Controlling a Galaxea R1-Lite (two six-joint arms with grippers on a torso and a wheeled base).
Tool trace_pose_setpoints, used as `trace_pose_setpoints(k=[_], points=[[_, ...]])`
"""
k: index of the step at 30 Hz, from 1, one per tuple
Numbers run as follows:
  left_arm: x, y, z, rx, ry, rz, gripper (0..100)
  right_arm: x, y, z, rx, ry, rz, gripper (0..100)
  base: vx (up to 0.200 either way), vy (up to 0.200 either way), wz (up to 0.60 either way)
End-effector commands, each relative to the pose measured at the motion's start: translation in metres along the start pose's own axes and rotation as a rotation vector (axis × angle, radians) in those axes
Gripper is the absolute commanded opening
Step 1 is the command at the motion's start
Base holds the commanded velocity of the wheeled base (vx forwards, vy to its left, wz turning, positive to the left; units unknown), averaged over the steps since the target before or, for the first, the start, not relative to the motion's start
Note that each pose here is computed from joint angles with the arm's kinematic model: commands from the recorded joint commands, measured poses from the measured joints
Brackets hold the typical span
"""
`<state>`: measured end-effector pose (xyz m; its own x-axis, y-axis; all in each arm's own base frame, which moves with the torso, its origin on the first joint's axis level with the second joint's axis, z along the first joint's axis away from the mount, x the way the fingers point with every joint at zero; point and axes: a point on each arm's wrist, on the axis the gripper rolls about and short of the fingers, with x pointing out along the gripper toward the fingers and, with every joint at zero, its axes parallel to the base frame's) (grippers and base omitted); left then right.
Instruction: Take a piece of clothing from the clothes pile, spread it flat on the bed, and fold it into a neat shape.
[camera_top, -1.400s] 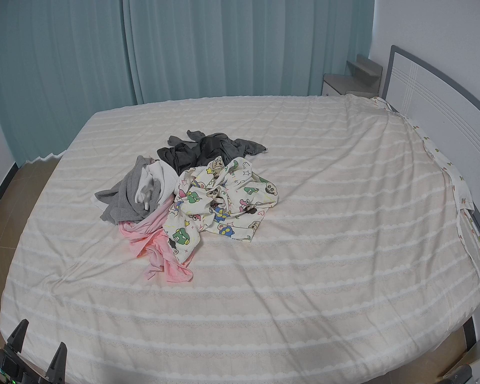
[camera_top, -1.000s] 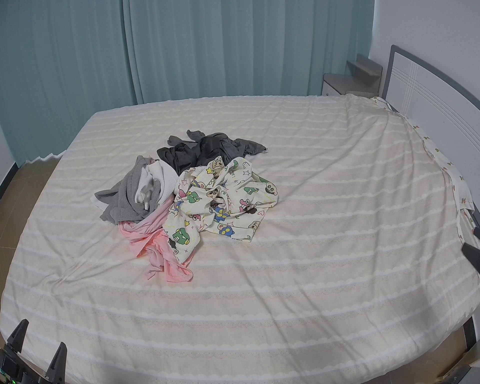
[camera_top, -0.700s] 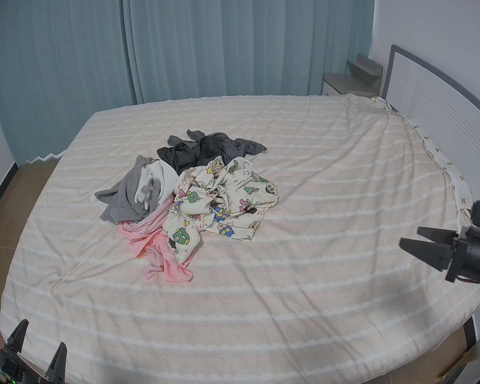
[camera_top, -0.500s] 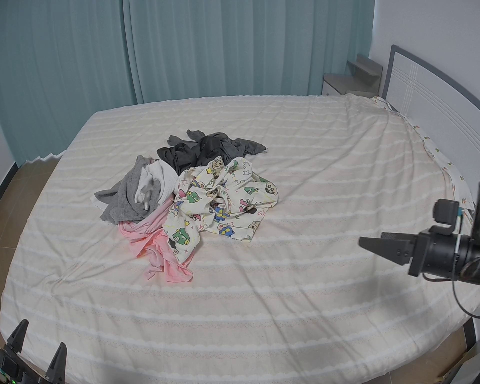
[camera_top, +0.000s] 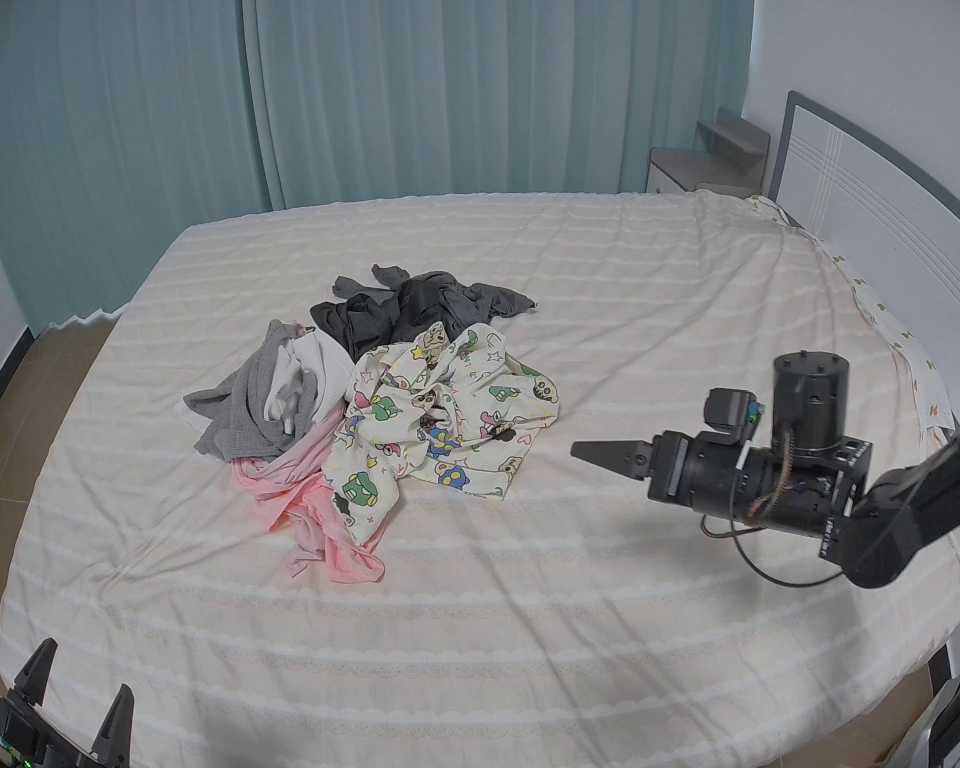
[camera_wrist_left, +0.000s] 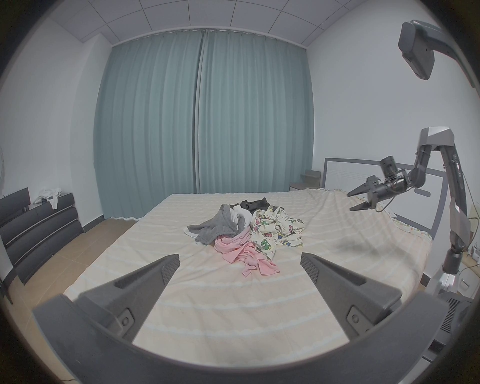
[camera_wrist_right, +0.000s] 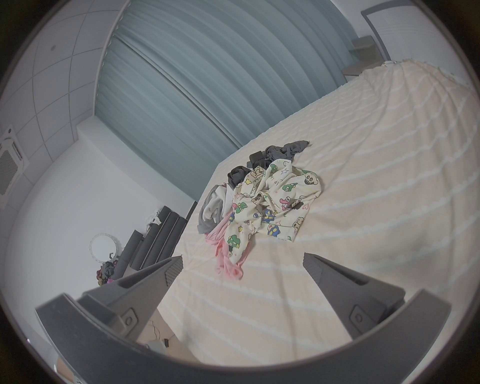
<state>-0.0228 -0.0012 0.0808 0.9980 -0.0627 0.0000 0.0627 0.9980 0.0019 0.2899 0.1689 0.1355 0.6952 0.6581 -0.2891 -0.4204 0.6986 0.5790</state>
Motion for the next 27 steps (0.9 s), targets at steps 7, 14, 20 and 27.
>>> trace_pose_setpoints(k=[7,14,20,27], points=[[0.0,0.0,-0.004,-0.002,0.003,0.0,100,0.127,-0.043,-0.038,0.087,0.029,-0.123,100,0.0,0.0,0.0],[0.0,0.0,-0.004,-0.002,0.003,0.0,100,0.163,-0.054,-0.053,0.08,0.025,-0.127,100,0.0,0.0,0.0],[0.0,0.0,-0.004,-0.008,0.003,0.001,100,0.187,-0.051,-0.049,0.073,0.011,-0.142,100,0.0,0.0,0.0],[0.0,0.0,-0.004,-0.007,0.003,0.003,100,0.213,-0.059,-0.048,0.068,-0.034,-0.195,100,0.0,0.0,0.0]])
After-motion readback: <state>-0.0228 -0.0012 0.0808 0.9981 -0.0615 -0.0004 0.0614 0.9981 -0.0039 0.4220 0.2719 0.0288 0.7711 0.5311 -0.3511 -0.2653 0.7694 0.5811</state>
